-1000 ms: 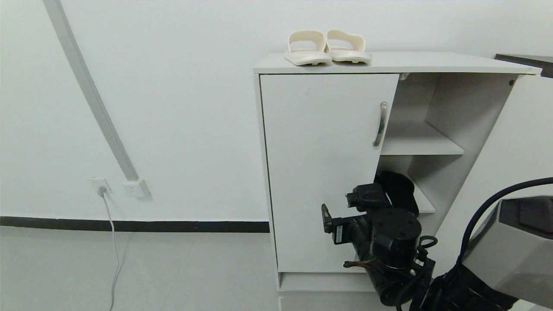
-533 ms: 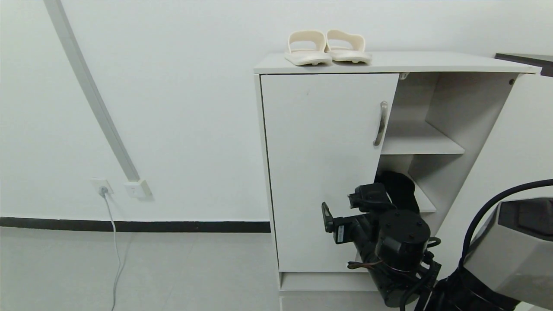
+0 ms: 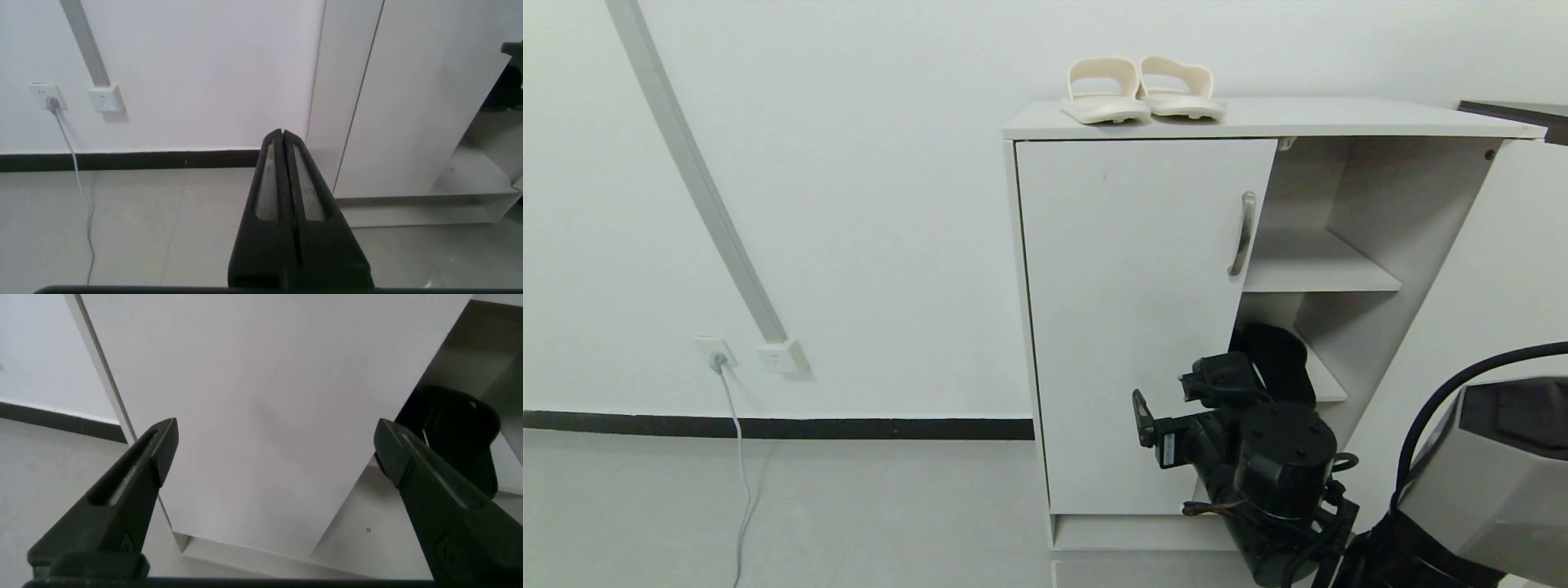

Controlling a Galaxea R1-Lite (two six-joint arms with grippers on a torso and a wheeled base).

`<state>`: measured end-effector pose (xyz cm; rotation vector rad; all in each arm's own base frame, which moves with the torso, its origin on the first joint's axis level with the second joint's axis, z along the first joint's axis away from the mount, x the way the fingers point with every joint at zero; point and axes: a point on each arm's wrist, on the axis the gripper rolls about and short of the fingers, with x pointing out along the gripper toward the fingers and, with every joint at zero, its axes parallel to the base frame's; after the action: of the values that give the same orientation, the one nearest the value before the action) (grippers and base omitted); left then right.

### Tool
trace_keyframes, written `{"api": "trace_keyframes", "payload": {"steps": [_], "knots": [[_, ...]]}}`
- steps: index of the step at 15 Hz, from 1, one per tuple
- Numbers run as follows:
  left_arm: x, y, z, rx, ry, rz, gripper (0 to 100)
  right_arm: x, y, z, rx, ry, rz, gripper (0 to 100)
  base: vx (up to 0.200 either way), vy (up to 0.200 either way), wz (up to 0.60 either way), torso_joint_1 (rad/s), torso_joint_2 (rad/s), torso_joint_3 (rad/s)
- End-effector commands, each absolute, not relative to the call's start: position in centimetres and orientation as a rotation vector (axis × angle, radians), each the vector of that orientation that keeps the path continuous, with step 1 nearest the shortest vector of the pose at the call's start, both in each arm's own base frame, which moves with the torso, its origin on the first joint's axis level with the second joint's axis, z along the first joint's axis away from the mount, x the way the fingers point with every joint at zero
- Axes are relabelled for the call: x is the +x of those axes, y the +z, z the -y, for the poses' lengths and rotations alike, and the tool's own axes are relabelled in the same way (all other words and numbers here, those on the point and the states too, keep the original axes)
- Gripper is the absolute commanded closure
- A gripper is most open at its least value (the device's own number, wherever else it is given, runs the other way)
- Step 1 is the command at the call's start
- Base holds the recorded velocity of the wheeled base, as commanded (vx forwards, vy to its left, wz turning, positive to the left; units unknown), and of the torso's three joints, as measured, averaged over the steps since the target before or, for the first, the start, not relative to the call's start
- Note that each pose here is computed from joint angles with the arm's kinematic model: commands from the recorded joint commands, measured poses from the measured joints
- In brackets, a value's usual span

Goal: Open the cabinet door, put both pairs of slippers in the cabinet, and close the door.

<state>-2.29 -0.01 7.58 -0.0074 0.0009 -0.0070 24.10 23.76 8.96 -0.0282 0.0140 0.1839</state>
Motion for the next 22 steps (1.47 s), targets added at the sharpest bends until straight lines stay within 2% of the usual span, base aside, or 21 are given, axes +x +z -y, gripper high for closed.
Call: {"api": "trace_keyframes", "payload": {"steps": [1, 10, 22], "knots": [[-2.28, 7.58, 0.01, -0.008, -0.006, -0.002, 100, 24.17, 8.88, -23.83, -0.028, 0.184, -0.012, 0, 0.0, 0.0, 0.0, 0.0, 0.0, 0.0], [-2.28, 7.58, 0.0, -0.006, -0.008, -0.002, 100, 24.09, 8.76, -23.82, -0.031, 0.186, -0.016, 0, 0.0, 0.0, 0.0, 0.047, -0.38, -0.334], [-2.28, 7.58, 0.01, -0.006, -0.006, -0.002, 100, 24.0, 8.46, -23.87, -0.038, 0.189, -0.024, 0, 0.0, 0.0, 0.0, 0.159, -0.48, -0.323]]}}
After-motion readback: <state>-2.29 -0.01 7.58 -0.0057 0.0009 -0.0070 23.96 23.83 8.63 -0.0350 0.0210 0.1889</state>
